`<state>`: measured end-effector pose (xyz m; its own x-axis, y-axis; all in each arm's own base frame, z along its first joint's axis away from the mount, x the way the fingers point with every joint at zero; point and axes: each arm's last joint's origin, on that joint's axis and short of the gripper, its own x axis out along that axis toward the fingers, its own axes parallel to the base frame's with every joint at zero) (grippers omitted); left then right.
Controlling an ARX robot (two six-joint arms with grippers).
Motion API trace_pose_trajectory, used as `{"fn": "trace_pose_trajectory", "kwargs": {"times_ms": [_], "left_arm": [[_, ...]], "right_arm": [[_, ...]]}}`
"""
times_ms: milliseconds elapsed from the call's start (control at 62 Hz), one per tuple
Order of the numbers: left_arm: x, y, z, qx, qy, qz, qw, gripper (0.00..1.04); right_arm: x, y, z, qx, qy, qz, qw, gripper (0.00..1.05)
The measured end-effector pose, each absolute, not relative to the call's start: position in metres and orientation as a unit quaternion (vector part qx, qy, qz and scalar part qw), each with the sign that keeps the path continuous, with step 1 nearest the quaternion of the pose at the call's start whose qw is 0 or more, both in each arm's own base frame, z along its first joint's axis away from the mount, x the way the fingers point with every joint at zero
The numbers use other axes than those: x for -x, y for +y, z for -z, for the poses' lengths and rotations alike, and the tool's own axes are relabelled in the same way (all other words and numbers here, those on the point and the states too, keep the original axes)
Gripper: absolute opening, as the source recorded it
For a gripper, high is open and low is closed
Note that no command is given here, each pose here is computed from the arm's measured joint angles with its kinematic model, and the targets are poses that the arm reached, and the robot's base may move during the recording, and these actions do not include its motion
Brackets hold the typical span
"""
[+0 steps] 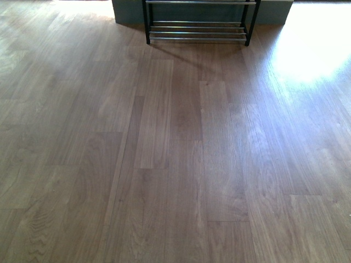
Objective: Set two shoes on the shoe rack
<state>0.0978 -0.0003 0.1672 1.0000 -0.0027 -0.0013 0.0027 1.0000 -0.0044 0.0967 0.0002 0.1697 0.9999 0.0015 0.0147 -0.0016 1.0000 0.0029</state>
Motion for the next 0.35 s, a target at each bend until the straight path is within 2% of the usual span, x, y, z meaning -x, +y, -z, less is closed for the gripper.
{"fn": "trace_pose_trajectory", "kwargs": {"times_ms": [355], "left_arm": [[-0.0978, -0.0003, -0.1672, 0.002, 0.001, 0.001, 1.000, 0.95]], "right_arm": [[-0.0967, 0.0002, -0.1697, -0.001, -0.007, -0.001, 1.000, 0.96]]}}
